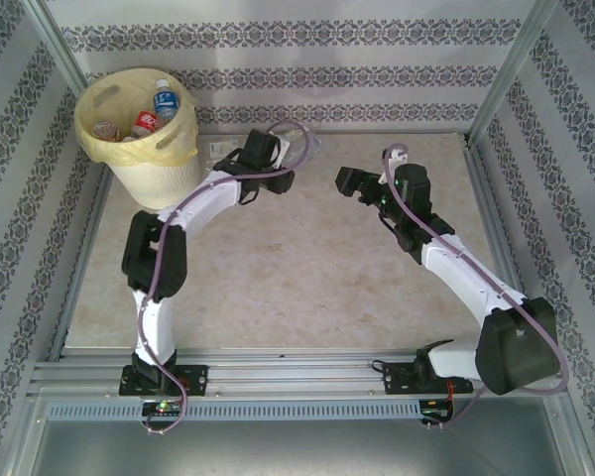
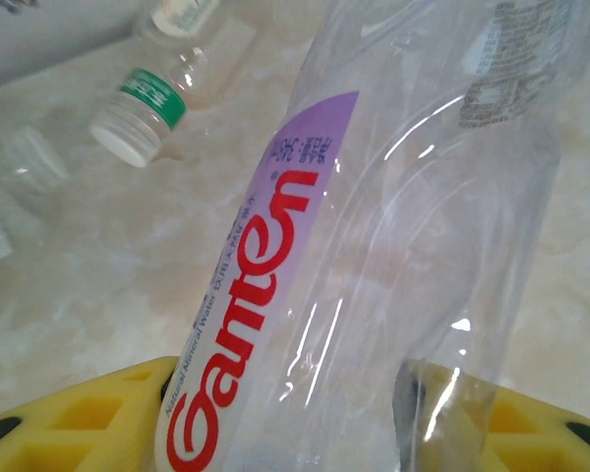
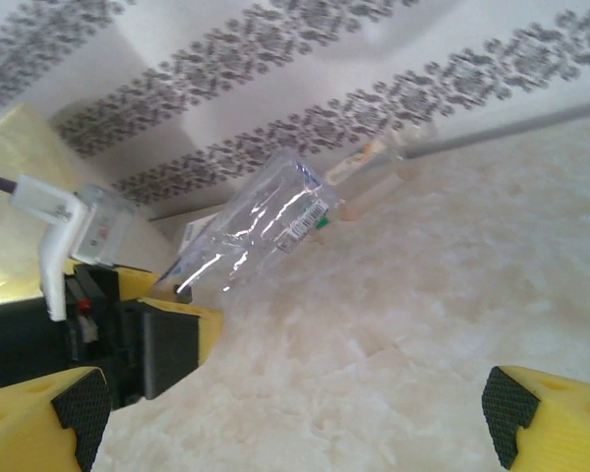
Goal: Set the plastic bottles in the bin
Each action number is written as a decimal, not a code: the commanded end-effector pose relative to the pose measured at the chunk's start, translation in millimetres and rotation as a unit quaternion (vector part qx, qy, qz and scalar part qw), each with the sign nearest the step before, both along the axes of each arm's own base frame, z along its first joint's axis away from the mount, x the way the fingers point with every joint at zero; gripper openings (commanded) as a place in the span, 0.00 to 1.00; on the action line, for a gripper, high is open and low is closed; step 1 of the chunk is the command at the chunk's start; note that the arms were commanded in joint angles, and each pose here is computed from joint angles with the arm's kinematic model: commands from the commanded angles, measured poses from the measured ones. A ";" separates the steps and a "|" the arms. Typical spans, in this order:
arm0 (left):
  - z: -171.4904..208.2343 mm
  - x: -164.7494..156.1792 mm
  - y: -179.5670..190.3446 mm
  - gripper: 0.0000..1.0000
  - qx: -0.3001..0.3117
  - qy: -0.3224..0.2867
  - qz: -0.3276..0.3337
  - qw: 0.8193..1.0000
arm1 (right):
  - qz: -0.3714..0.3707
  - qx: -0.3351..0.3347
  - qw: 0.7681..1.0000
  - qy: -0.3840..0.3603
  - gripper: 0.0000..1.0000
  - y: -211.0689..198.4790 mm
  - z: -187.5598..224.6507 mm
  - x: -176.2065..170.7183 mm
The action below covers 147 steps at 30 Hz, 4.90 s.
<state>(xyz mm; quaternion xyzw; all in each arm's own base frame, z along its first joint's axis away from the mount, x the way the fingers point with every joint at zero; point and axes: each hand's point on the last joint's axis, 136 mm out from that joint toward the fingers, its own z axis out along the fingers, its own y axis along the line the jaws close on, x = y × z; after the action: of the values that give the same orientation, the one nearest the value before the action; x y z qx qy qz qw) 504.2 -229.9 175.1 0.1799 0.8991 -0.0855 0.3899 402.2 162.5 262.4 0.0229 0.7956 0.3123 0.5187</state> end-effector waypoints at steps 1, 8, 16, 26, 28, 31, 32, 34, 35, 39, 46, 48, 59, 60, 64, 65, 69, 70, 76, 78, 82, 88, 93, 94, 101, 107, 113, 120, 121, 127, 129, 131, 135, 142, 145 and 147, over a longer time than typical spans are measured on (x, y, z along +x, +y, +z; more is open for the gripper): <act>54.1 -9.7 1.7 0.48 -0.046 -0.050 0.009 0.998 | 0.079 -0.005 0.994 -0.076 0.98 31.5 32.5 -14.8; 112.0 -28.1 36.9 0.48 -0.070 -0.090 0.044 0.993 | 0.187 -0.018 0.975 -0.119 0.98 89.6 55.2 -33.0; 171.4 -35.0 104.1 0.48 -0.075 -0.144 0.120 0.979 | 0.238 -0.021 0.959 -0.150 0.98 126.9 76.8 -43.2; 212.1 -35.2 229.9 0.49 -0.089 -0.171 0.287 0.938 | 0.241 -0.024 0.957 -0.158 0.98 129.8 80.4 -42.7; 209.5 -35.2 259.3 0.49 -0.091 -0.154 0.338 0.924 | 0.241 -0.024 0.957 -0.158 0.98 130.4 79.8 -42.6; 201.5 -31.6 281.6 0.50 -0.094 -0.126 0.373 0.915 | 0.244 -0.023 0.956 -0.161 0.98 130.8 81.7 -43.7; 199.8 -29.8 286.0 0.49 -0.092 -0.123 0.379 0.913 | 0.245 -0.023 0.956 -0.162 0.98 130.5 82.5 -44.3; 194.3 -26.6 297.3 0.50 -0.082 -0.116 0.399 0.906 | 0.245 -0.024 0.955 -0.163 0.98 130.4 82.5 -45.2; 193.5 -25.5 302.3 0.50 -0.078 -0.114 0.408 0.902 | 0.245 -0.026 0.956 -0.162 0.98 130.0 81.6 -45.4; 185.8 -20.6 327.7 0.51 -0.051 -0.096 0.458 0.883 | 0.243 -0.033 0.957 -0.157 0.98 127.9 78.3 -46.5; 162.7 4.7 352.9 0.63 -0.063 -0.056 0.500 0.862 | 0.241 -0.038 0.957 -0.155 0.98 125.3 76.7 -49.2; 164.7 13.0 351.8 0.79 -0.086 -0.050 0.497 0.862 | 0.239 -0.043 0.958 -0.154 0.98 123.8 74.7 -49.5; 192.2 30.3 312.3 0.95 -0.181 -0.066 0.410 0.891 | 0.215 -0.057 0.963 -0.150 0.98 114.6 67.6 -47.1; 192.4 30.0 309.7 0.96 -0.184 -0.065 0.405 0.893 | 0.212 -0.058 0.964 -0.148 0.98 113.9 66.8 -46.2; 195.1 29.6 298.0 0.98 -0.188 -0.067 0.384 0.902 | 0.195 -0.062 0.968 -0.143 0.98 109.8 64.7 -41.3; 196.7 29.5 294.0 0.99 -0.189 -0.069 0.378 0.904 | 0.191 -0.062 0.969 -0.142 0.98 108.8 64.5 -40.0; 202.2 29.5 278.2 1.00 -0.185 -0.076 0.356 0.913 | 0.183 -0.061 0.971 -0.139 0.98 107.5 63.8 -37.2; 204.0 29.3 275.0 1.00 -0.182 -0.079 0.354 0.914 | 0.180 -0.061 0.972 -0.137 0.98 107.2 63.3 -36.3; 220.4 31.8 225.6 1.00 -0.168 -0.107 0.286 0.937 | 0.164 -0.060 0.976 -0.132 0.98 102.5 62.3 -32.3; 227.1 33.9 198.3 1.00 -0.151 -0.127 0.244 0.949 | 0.158 -0.060 0.977 -0.131 0.98 99.9 62.1 -30.7; 229.2 39.2 147.6 1.00 -0.135 -0.152 0.165 0.965 | 0.148 -0.058 0.979 -0.129 0.98 95.2 61.5 -28.7; 206.7 50.4 87.0 1.00 -0.088 -0.144 0.090 0.982 | 0.129 -0.055 0.983 -0.122 0.98 84.9 59.0 -27.2; 179.8 66.4 69.0 1.00 -0.090 -0.125 0.091 0.984 | 0.116 -0.053 0.985 -0.120 0.98 74.8 58.3 -27.9; 173.2 70.6 68.5 1.00 -0.092 -0.120 0.099 0.984 | 0.112 -0.052 0.985 -0.119 0.98 72.6 58.0 -28.1; 114.6 104.1 86.7 1.00 -0.064 -0.086 0.183 0.977 | 0.092 -0.055 0.987 -0.117 0.98 57.1 59.9 -31.5; 72.1 124.0 84.9 1.00 -0.073 -0.057 0.203 0.975 | 0.076 -0.058 0.989 -0.114 0.98 44.4 58.6 -34.7; 31.7 141.4 97.5 1.00 -0.088 -0.038 0.246 0.965 | 0.067 -0.061 0.990 -0.111 0.98 36.5 57.3 -36.3; -9.9 162.1 113.5 1.00 -0.115 -0.013 0.269 0.956 | 0.060 -0.068 0.990 -0.109 0.98 29.7 57.2 -37.9; -14.8 165.4 115.5 1.00 -0.119 -0.010 0.267 0.956 | 0.059 -0.068 0.990 -0.111 0.98 28.7 58.1 -37.9; -41.8 178.1 132.9 1.00 -0.148 0.009 0.283 0.948 | 0.056 -0.065 0.990 -0.108 0.98 26.9 58.5 -37.1; -54.7 179.3 137.0 1.00 -0.157 0.023 0.286 0.945 | 0.055 -0.064 0.991 -0.108 0.98 26.6 58.7 -36.6; -63.9 178.9 139.3 1.00 -0.158 0.033 0.286 0.944 | 0.055 -0.062 0.991 -0.107 0.98 26.8 59.3 -36.5; -75.8 173.8 138.5 1.00 -0.156 0.054 0.282 0.945 | 0.055 -0.059 0.991 -0.106 0.98 26.9 60.1 -37.1; -79.5 144.1 136.0 1.00 -0.147 0.101 0.306 0.935 | 0.055 -0.055 0.991 -0.107 0.98 25.8 62.2 -39.6; -75.8 125.5 129.3 1.00 -0.151 0.109 0.309 0.933 | 0.055 -0.054 0.991 -0.108 0.98 25.7 62.9 -41.1; -72.5 111.9 126.0 1.00 -0.157 0.111 0.312 0.930 | 0.057 -0.053 0.991 -0.108 0.98 26.2 62.7 -41.9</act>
<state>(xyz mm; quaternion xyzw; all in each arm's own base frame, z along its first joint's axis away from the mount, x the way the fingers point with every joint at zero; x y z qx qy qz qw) 634.5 -93.3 93.4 -0.1656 0.9243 -0.1081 0.3264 362.0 195.5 318.6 -0.0964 0.7561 0.2964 0.5755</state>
